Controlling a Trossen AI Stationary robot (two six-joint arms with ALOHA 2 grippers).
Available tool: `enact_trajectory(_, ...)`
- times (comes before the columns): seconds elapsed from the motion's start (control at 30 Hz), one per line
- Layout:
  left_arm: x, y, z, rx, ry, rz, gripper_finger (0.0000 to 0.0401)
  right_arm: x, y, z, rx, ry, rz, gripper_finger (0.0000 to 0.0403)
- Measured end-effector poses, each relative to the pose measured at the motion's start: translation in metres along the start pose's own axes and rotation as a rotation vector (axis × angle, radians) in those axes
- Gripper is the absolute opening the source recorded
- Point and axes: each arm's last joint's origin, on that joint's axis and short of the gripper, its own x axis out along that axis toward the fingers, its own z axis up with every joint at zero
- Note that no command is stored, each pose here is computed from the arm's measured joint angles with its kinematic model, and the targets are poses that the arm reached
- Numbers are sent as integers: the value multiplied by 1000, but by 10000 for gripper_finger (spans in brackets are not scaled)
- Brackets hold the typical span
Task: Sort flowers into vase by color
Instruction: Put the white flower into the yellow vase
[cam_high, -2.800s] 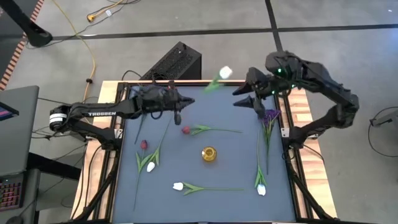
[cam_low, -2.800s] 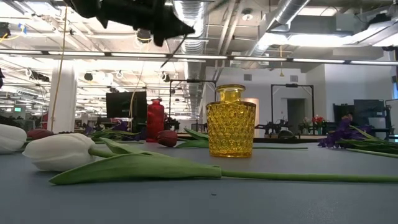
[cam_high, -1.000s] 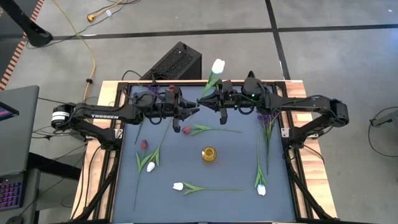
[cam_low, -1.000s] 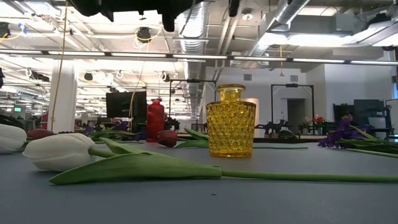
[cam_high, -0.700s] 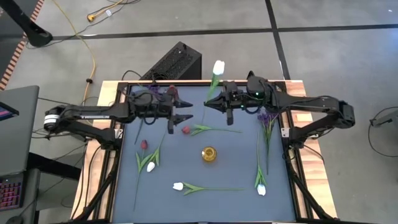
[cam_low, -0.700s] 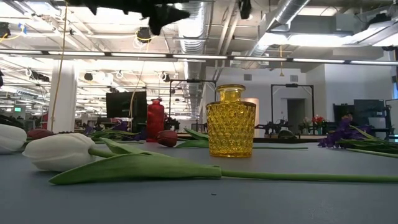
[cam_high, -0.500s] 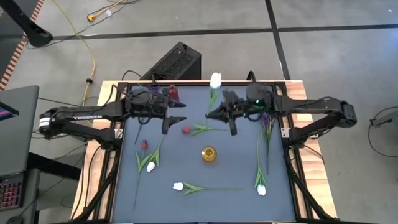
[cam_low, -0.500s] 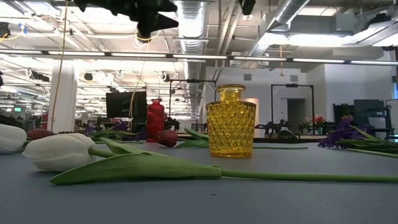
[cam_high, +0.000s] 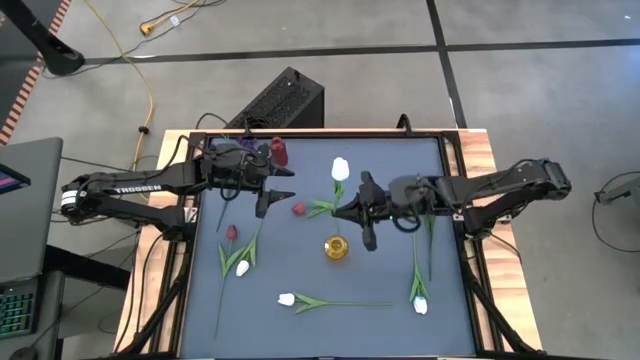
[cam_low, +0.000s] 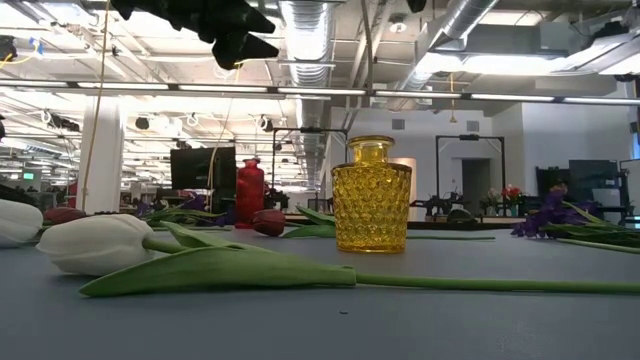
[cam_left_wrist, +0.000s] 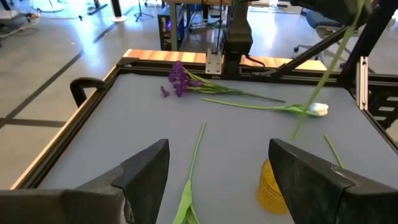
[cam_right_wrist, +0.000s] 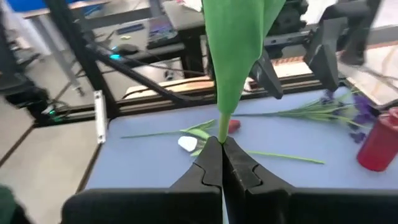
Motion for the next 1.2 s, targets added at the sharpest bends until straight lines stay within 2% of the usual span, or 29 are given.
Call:
enact_trajectory(0.27, 0, -2, -4, 19, 41, -76, 263, 25, 20, -20, 65, 7, -94, 19)
enact_trajectory(0.47, 0, -3, -8, 9, 76, -91, 263, 30, 33, -32, 53, 27, -142, 19)
enact_trajectory(0.6, 0, -2, -8, -9, 81, -66, 263, 27, 39, -33, 31, 23, -129, 19)
enact_trajectory(0.8, 0, 0, -8, -26, 81, -3, 263, 27, 36, -55, 22, 25, -133, 19)
enact_trajectory(0.97, 0, 0, -8, -62, 82, 10, 263, 29, 33, -66, 21, 1, -126, 18)
enact_trajectory(1.2, 0, 0, -8, -79, 87, 11, 263, 29, 32, -68, -3, 24, -123, 24)
